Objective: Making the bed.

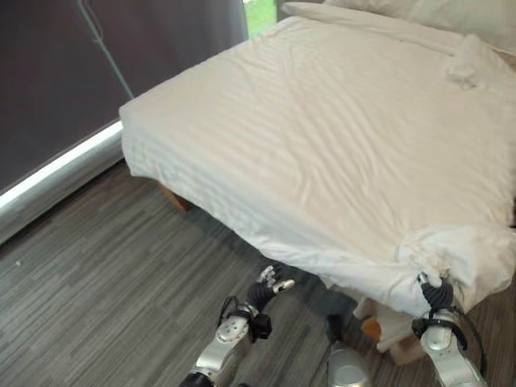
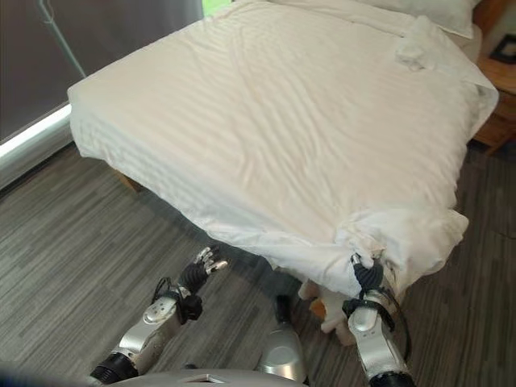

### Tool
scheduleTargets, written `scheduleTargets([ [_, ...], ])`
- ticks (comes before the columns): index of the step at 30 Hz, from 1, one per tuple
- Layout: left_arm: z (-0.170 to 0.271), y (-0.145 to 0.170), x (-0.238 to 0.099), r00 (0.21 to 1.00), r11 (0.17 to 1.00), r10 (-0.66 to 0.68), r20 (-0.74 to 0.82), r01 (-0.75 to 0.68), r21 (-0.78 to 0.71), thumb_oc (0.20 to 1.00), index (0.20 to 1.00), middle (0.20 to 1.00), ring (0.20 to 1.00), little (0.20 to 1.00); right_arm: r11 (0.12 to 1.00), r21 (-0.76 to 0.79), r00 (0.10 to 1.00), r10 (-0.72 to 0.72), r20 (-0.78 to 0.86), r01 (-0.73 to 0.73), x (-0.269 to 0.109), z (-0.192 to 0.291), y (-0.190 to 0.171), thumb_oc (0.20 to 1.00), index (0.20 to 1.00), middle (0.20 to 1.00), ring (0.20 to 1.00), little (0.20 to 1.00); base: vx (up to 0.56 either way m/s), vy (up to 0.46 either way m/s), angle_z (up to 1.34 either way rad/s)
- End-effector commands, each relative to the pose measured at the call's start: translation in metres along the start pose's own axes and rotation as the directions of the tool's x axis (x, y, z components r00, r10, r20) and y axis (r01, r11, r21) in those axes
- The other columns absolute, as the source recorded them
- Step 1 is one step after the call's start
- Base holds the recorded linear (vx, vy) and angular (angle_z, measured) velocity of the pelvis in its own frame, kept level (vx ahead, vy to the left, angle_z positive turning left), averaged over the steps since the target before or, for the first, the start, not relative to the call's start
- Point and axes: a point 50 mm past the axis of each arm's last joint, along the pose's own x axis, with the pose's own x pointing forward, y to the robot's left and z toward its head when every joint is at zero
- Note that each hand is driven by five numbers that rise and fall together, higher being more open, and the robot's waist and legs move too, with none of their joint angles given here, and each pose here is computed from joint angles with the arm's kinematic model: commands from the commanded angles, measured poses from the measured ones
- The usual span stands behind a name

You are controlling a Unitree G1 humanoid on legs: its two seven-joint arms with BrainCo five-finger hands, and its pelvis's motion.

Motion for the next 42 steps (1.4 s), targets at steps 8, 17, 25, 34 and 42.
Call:
scheduleTargets([
  [8,0.021,-0.012,0.010,0.997,0.997,0.001,0.074,0.005,-0.071,1.000,1.000,1.000,1.000,1.000,0.998,-0.064,0.948,0.004,-0.318,-0.025,0.007,-0.069,-0.006,1.000,1.000,1.000,1.000,1.000,-0.16,-0.003,-1.83],
  [17,0.045,-0.019,0.019,0.985,0.980,0.038,0.168,-0.004,-0.201,1.000,1.000,1.000,1.000,1.000,0.997,-0.034,0.950,-0.076,-0.302,0.069,0.034,-0.061,-0.032,1.000,1.000,1.000,1.000,1.000,0.01,-0.214,-0.75],
  [25,0.087,0.000,0.016,0.905,0.938,0.255,0.340,-0.145,-0.315,1.000,1.000,1.000,1.000,1.000,0.991,0.090,0.995,-0.098,0.019,0.096,0.062,0.007,-0.063,1.000,1.000,1.000,1.000,1.000,0.01,0.060,-0.68],
  [34,0.137,0.007,-0.018,0.821,0.988,0.129,0.556,-0.059,-0.142,1.000,1.000,1.000,1.000,1.000,0.621,0.576,0.834,0.263,0.486,-0.532,0.033,0.117,-0.019,0.432,0.432,0.432,0.432,0.432,0.12,0.138,0.30],
  [42,0.155,-0.044,-0.001,0.810,0.961,-0.114,0.575,0.236,-0.143,0.200,0.200,0.200,0.200,0.200,-0.164,0.559,0.555,0.076,0.829,-0.813,-0.002,0.229,-0.004,0.200,0.200,0.200,0.200,0.200,0.14,0.167,0.77],
])
